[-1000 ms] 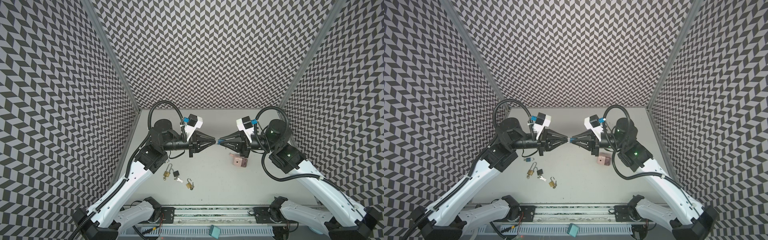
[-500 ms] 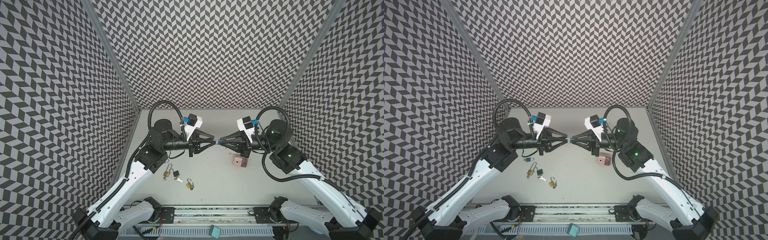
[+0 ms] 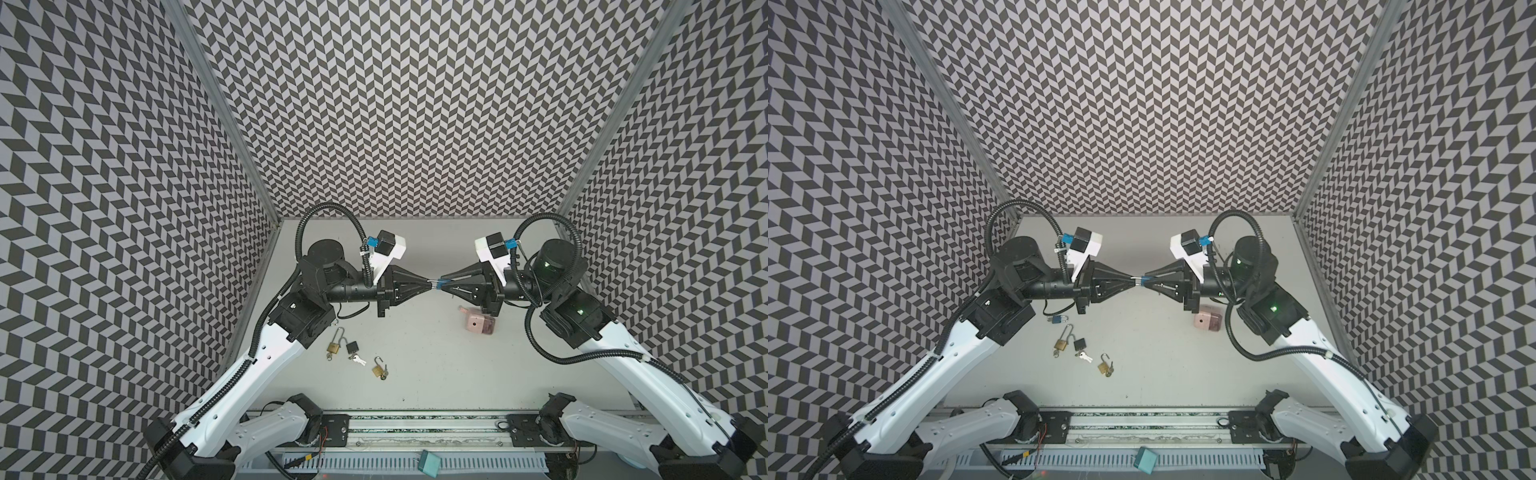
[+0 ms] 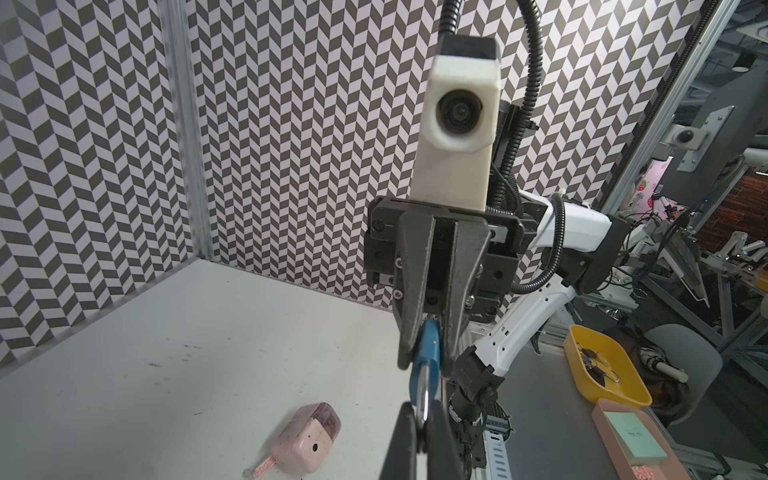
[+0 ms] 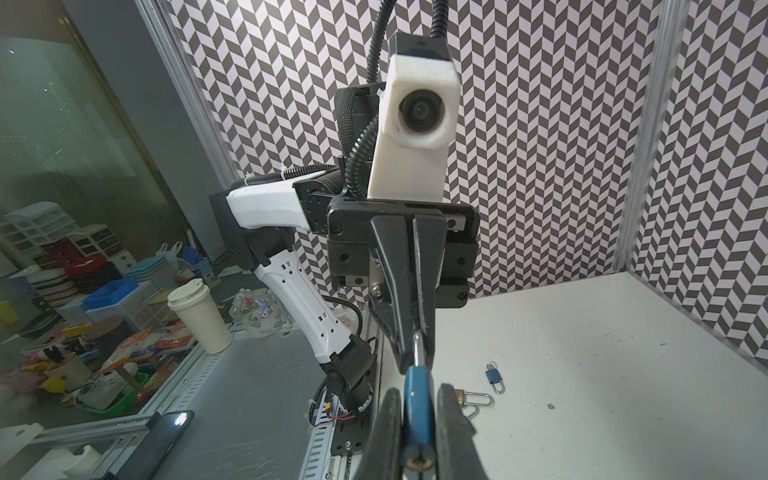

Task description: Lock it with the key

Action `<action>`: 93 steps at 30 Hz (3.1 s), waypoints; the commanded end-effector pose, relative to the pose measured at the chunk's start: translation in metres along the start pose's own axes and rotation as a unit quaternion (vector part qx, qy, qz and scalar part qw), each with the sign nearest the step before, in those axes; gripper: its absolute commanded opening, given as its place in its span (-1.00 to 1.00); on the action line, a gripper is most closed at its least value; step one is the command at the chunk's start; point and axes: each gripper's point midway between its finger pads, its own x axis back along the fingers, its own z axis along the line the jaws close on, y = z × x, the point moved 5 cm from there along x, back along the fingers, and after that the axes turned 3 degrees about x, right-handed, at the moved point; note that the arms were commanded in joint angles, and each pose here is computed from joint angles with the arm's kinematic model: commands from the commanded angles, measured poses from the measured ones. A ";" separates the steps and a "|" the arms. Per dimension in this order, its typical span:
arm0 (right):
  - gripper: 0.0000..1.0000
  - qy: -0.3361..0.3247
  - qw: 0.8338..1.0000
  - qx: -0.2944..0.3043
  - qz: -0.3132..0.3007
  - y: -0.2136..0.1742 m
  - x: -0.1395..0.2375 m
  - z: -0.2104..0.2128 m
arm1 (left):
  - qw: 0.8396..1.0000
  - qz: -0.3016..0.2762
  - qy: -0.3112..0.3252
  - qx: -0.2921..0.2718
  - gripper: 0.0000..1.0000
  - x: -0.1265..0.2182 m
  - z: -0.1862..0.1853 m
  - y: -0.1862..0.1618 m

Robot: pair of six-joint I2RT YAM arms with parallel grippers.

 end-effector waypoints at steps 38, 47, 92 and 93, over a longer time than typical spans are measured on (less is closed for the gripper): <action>0.10 -0.085 0.994 0.055 -0.044 0.023 0.015 0.005 | 1.000 -0.027 0.004 -0.009 -1.00 0.009 -0.001 0.003; -0.25 -0.035 0.999 0.005 -0.030 0.017 0.010 0.000 | 1.000 -0.025 -0.002 -0.013 -1.00 0.009 -0.003 0.003; -1.00 -0.116 0.993 0.007 -0.008 -0.001 0.020 -0.020 | 0.999 -0.038 0.026 -0.022 -1.00 0.022 0.003 0.010; -1.00 -0.121 0.993 0.008 -0.009 0.000 0.022 -0.020 | 0.999 -0.037 0.029 -0.022 -1.00 0.024 0.004 0.010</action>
